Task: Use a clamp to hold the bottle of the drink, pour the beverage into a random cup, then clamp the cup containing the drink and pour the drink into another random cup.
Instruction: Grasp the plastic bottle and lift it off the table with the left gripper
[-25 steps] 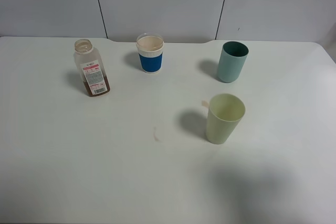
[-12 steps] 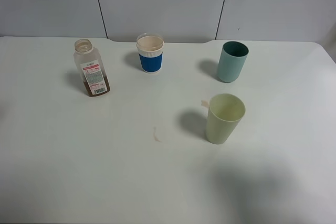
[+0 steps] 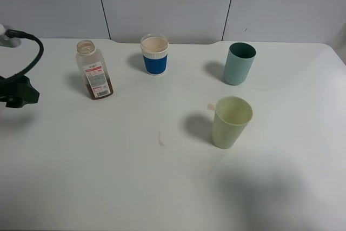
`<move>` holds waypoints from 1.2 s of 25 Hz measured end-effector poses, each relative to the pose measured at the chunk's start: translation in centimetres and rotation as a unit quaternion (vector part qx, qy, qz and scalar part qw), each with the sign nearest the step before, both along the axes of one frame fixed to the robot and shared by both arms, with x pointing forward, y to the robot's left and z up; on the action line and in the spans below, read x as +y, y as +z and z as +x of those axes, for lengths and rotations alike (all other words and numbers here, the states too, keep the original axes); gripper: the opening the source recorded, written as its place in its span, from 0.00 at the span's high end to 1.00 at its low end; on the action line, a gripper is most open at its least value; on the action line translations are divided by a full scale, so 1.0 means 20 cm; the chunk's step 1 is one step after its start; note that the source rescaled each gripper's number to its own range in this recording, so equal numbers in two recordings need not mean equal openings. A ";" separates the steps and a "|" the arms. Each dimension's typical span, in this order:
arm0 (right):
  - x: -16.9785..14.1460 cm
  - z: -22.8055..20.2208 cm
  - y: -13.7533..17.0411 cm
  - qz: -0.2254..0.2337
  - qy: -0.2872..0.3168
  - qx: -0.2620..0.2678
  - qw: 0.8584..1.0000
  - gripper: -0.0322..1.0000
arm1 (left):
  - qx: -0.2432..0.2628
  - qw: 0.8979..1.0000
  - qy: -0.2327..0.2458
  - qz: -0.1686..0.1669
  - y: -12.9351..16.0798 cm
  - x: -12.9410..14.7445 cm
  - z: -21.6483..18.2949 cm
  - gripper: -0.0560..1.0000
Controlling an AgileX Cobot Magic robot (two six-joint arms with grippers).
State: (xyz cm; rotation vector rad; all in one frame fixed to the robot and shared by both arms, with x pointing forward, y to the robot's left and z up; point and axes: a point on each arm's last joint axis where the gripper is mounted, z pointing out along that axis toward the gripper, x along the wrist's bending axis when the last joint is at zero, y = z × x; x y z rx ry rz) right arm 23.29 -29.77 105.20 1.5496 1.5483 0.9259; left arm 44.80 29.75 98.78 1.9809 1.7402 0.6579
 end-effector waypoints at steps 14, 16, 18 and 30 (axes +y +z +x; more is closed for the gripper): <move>0.00 0.00 0.00 0.000 0.000 0.000 1.000 0.00 | -0.083 0.985 -0.138 0.057 -0.22 -0.12 0.12 0.00; 0.00 0.00 0.00 0.000 0.000 0.000 1.000 0.00 | -0.105 0.981 -0.154 0.054 -0.25 -0.13 0.12 0.00; 0.00 0.00 0.00 0.000 0.000 0.000 1.000 0.00 | -0.127 0.976 -0.170 0.045 -0.27 -0.15 0.13 0.00; 0.00 0.00 0.00 0.000 0.000 0.000 1.000 0.00 | -0.220 0.942 -0.243 -0.075 -0.38 -0.08 0.22 0.00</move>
